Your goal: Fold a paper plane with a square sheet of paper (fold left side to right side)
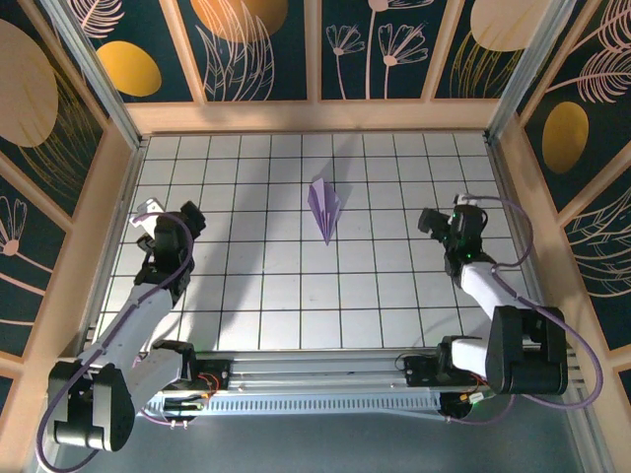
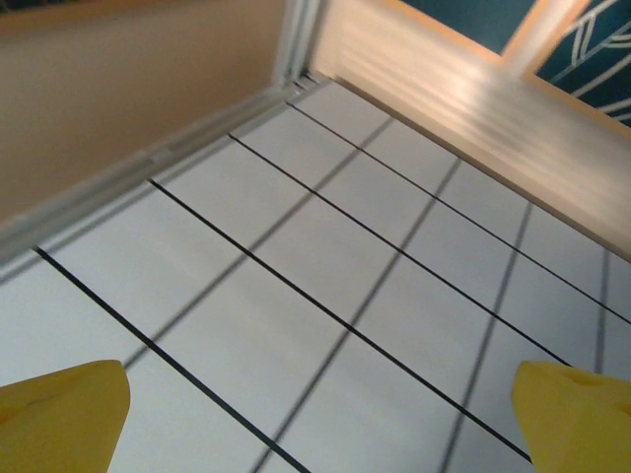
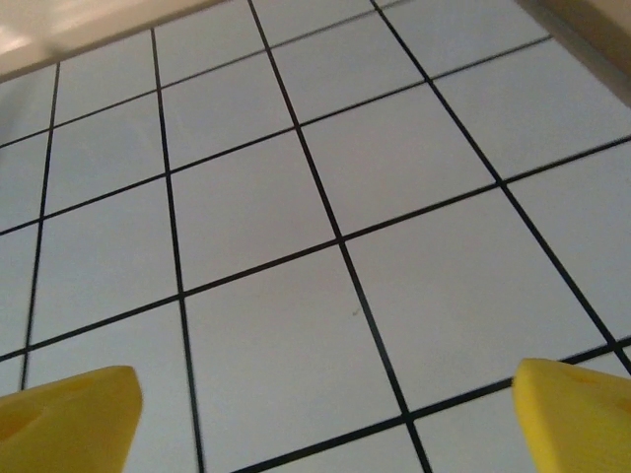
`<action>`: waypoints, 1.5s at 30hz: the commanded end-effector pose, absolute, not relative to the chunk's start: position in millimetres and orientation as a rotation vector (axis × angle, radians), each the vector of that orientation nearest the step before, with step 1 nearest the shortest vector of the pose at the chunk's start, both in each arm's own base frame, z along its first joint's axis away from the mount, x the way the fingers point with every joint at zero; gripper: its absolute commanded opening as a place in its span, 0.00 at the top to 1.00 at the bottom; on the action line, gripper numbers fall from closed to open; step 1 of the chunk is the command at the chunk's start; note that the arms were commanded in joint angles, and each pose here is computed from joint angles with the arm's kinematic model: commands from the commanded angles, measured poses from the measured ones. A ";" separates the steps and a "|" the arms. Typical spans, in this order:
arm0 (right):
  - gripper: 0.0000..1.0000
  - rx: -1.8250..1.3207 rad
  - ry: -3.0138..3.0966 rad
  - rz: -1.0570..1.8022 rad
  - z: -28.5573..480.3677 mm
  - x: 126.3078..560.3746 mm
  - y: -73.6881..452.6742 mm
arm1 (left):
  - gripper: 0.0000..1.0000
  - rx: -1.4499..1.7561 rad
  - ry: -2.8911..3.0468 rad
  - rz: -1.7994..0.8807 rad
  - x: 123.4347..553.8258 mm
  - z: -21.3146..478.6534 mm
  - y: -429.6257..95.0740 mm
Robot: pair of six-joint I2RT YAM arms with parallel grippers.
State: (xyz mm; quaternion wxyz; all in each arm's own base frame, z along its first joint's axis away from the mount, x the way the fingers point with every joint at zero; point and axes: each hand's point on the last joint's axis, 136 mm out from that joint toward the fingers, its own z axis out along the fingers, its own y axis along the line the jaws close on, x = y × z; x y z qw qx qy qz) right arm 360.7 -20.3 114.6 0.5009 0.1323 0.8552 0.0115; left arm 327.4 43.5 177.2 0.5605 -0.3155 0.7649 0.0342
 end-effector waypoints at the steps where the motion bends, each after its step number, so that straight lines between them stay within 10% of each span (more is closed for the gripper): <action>1: 0.01 0.252 1.782 -0.053 159.9 378.2 -31.8 | 0.01 -0.735 1.678 0.210 324.2 198.1 63.7; 45: 0.01 0.152 1.644 0.059 129.5 371.3 -17.5 | 0.01 -0.326 1.615 0.161 366.8 138.8 43.9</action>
